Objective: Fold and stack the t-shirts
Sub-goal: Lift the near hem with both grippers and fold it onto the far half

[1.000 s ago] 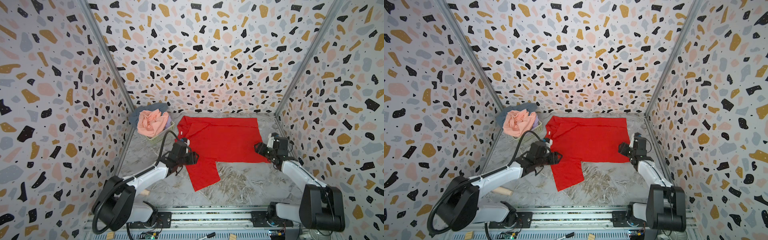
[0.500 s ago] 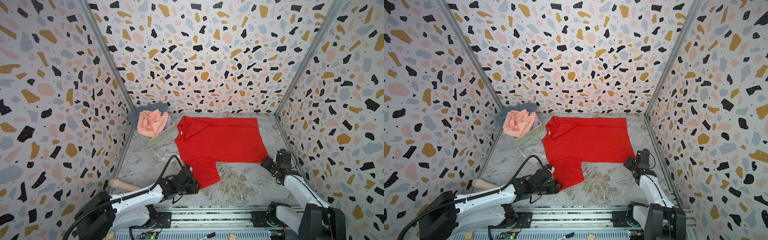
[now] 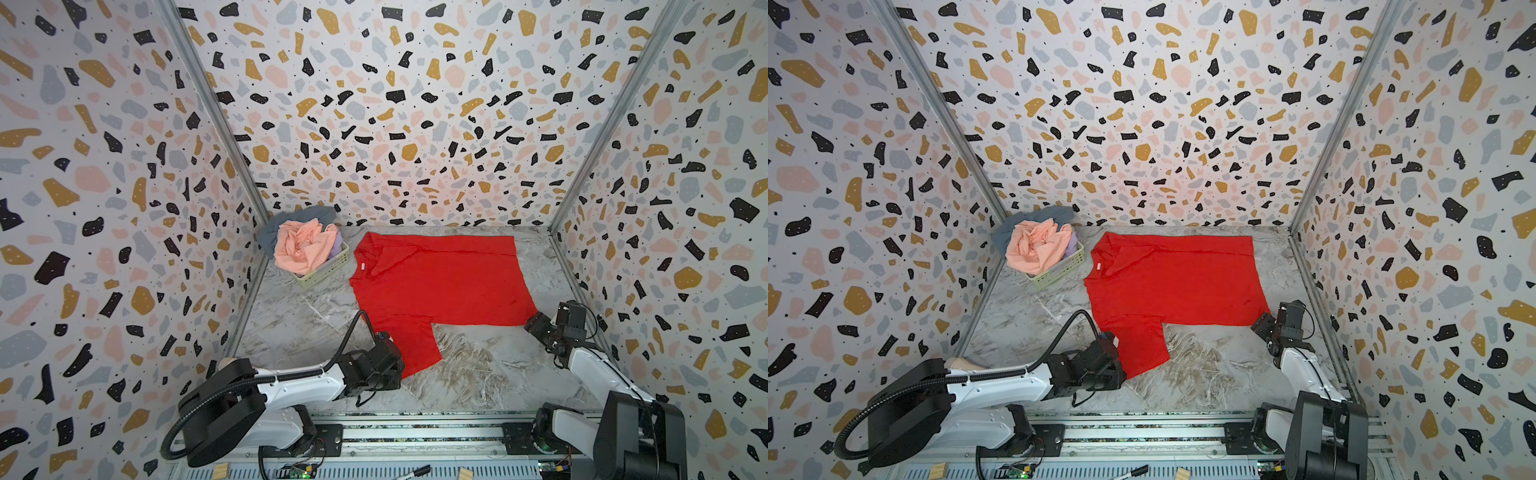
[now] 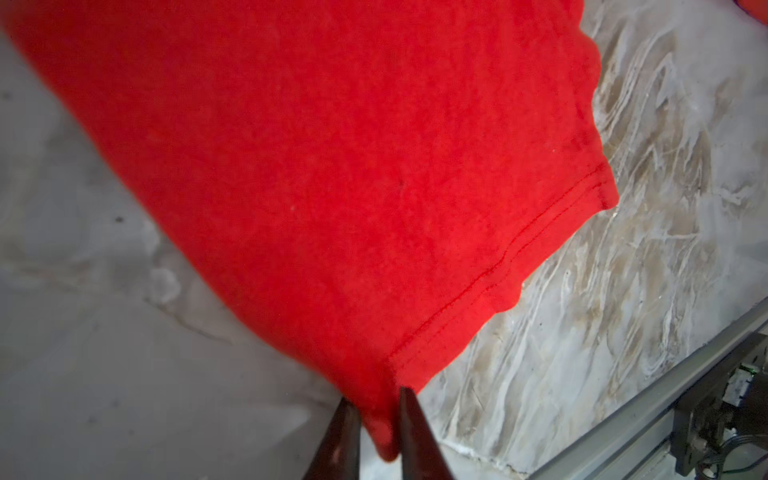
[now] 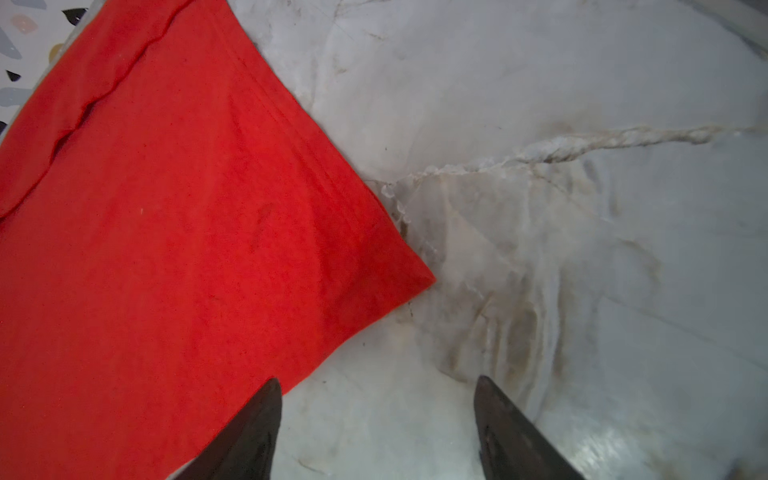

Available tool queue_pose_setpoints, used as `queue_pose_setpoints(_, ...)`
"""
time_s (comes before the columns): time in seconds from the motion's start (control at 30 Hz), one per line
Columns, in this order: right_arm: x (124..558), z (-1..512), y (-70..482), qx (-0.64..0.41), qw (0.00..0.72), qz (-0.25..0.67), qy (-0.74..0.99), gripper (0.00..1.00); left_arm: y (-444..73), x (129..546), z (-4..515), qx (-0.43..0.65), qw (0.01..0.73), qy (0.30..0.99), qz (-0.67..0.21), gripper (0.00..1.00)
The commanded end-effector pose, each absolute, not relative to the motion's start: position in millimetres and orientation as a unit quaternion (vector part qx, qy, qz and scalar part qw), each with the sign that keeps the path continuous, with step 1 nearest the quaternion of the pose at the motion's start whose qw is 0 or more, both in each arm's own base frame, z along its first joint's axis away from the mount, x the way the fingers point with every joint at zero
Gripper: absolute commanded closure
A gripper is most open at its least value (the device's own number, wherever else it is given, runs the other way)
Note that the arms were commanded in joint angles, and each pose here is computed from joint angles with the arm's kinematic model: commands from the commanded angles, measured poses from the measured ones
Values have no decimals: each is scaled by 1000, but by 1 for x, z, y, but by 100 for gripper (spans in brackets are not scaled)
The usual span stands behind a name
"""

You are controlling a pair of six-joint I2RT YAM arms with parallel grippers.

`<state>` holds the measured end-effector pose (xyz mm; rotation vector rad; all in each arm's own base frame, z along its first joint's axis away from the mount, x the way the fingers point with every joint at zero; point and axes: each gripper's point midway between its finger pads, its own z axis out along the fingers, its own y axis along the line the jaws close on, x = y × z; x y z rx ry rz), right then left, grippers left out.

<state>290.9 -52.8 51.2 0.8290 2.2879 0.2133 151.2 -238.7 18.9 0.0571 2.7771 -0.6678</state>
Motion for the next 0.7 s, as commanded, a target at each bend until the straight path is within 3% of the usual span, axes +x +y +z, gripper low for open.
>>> queue_pose_setpoints(0.0,294,47,-51,326,339,98,877,27,-222,145,14,12,140,968,-207,94)
queue_pose_setpoints(0.07,295,42,-50,325,333,101,879,28,-220,147,18,8,151,966,-210,100)
queue_pose_setpoints(0.53,310,4,-48,346,289,106,886,36,-225,157,43,21,198,949,-244,100)
queue_pose_setpoints(0.6,316,-1,-46,346,277,106,890,43,-223,158,45,22,203,949,-240,100)
queue_pose_setpoints(0.67,319,-4,-44,344,272,106,892,62,-222,162,50,21,216,947,-236,100)
